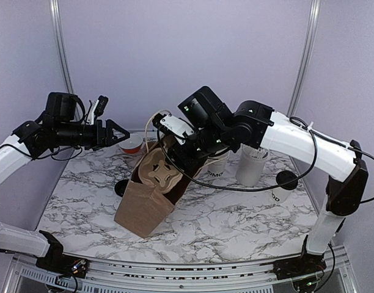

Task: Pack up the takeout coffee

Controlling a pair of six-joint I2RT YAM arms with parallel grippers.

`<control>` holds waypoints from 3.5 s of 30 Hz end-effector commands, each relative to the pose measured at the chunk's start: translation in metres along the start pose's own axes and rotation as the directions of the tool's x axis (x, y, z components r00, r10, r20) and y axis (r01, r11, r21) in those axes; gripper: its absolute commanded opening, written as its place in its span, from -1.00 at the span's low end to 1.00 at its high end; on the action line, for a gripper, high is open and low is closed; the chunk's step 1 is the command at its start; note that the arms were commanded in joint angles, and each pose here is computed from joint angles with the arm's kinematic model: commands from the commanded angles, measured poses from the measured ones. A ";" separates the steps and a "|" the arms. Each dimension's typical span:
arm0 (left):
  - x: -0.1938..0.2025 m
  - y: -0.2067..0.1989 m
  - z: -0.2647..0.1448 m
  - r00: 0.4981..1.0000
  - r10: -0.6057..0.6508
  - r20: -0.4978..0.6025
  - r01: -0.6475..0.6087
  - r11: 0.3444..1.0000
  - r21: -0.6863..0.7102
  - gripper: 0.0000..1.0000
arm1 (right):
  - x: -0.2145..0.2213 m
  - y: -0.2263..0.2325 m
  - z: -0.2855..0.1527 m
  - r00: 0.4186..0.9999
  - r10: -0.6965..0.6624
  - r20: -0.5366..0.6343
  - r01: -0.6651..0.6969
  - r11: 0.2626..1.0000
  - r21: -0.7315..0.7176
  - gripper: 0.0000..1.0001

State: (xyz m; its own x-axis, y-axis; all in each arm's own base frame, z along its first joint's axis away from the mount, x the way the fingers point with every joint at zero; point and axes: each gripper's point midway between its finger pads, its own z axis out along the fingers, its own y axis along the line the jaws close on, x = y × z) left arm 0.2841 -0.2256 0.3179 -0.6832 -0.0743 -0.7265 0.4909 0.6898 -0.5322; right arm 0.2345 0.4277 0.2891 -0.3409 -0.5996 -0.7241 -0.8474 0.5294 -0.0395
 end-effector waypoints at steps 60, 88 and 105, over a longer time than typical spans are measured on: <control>0.146 0.012 0.109 0.931 -0.015 -0.365 -0.012 0.997 -0.073 0.13 | 0.021 -0.010 -0.009 0.984 -0.038 -0.173 0.044 0.999 0.030 0.00; 0.136 0.005 0.103 0.941 -0.009 -0.338 -0.011 0.998 -0.057 0.13 | -0.043 -0.024 -0.032 0.997 0.013 0.080 -0.021 0.995 0.102 0.52; 0.122 -0.001 0.095 0.954 -0.005 -0.301 -0.013 0.998 -0.060 0.13 | -0.082 -0.053 -0.069 0.946 0.054 0.321 -0.122 0.973 0.196 0.65</control>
State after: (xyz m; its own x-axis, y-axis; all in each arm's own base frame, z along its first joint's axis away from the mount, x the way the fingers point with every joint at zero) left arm 0.2460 -0.3008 0.1627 -0.8447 0.1704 -0.5074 0.4467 0.7466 -0.4929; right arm 0.2722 0.4122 0.3619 -0.2817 -0.4628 -0.8405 -0.7375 0.6648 -0.1188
